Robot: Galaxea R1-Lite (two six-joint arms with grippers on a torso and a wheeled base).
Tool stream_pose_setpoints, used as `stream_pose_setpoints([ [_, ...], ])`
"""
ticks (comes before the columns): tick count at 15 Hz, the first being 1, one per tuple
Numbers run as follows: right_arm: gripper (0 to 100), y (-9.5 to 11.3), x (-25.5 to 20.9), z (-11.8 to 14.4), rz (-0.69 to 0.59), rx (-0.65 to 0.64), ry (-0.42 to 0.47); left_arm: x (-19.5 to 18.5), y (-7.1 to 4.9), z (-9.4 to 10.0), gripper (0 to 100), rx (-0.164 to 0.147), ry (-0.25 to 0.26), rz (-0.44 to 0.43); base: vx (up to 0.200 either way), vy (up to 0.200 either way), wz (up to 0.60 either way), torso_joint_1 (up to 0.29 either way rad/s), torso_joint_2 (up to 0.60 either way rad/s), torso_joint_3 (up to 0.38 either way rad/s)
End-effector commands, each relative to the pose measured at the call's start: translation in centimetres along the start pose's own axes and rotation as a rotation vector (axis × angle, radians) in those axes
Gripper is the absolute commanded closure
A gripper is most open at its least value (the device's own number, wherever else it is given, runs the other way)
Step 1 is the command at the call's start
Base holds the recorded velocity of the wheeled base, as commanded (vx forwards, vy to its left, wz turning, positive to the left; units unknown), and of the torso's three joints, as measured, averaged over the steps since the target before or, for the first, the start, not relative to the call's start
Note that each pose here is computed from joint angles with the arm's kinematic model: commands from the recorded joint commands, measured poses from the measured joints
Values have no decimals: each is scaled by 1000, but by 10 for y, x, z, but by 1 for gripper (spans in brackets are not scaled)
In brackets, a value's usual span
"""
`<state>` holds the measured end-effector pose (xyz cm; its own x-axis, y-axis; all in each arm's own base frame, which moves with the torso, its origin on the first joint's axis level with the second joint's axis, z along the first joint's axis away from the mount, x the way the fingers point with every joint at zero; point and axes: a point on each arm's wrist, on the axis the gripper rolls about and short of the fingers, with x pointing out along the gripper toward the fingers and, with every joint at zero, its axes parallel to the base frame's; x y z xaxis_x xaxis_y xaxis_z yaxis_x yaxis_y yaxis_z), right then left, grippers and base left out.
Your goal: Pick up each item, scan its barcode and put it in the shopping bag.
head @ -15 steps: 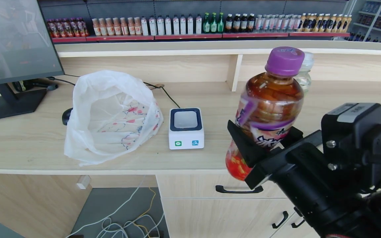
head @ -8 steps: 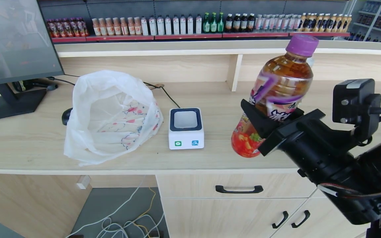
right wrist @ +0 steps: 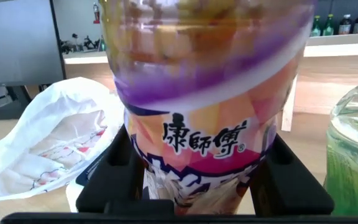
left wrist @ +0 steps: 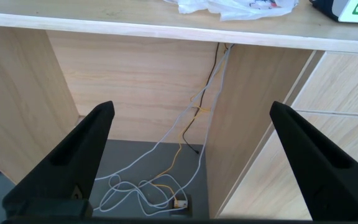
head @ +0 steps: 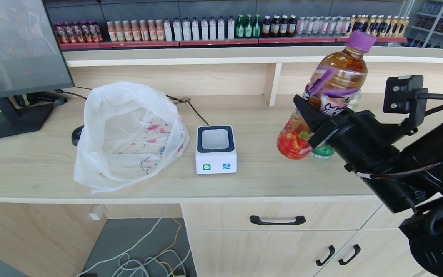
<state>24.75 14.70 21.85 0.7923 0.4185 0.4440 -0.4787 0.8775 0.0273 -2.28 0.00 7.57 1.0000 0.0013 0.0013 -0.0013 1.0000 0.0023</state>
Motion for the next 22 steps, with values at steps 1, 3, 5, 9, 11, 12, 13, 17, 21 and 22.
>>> stream_pose_setpoints([
  [1, 100, -2, 5, 0, -6, 0, -14, 0, 0, 0, 0, -1, 0, 0, 0, 0, 0, 0, 0, 0],
  [3, 100, -1, 8, -2, -4, 10, -12, 0, 0, 0, 0, -1, 0, 2, 0, 0, 0, 0, 0, 0],
  [5, 100, -3, 6, -4, -10, 37, -3, 0, 0, 0, 0, -1, 0, 2, 0, 100, 0, 1, -1, 4],
  [9, 100, -6, 5, -7, -19, 28, 10, 0, 0, 0, 0, 1, 1, 2, 0, 200, 0, 2, 2, 2],
  [11, 100, -6, 6, -8, -17, 29, 12, 0, 0, 0, 0, -1, 1, 2, 0, 200, 0, 10, 10, 0],
  [12, 100, -5, 6, -8, -15, 30, 12, 0, 0, 0, 0, -1, 1, 2, 0, 200, 0, -2, 2, 2],
  [13, 100, -5, 6, -8, -15, 29, 12, 0, 0, 0, 0, -1, 1, 2, 0, 200, 0, 2, 2, 2],
  [17, 100, -5, 6, -8, -15, 27, 12, 0, 0, 0, 0, -1, 0, 2, 0, 150, 0, 5, 5, -1],
  [21, 100, -5, 6, -5, -14, 27, 0, 0, 0, 0, 0, 1, 0, 2, 0, 0, 0, 0, 0, 0],
  [22, 100, -5, 7, -4, -14, 26, -3, 0, 0, 0, 0, 1, 0, 2, 0, 0, 0, 0, 0, 0],
])
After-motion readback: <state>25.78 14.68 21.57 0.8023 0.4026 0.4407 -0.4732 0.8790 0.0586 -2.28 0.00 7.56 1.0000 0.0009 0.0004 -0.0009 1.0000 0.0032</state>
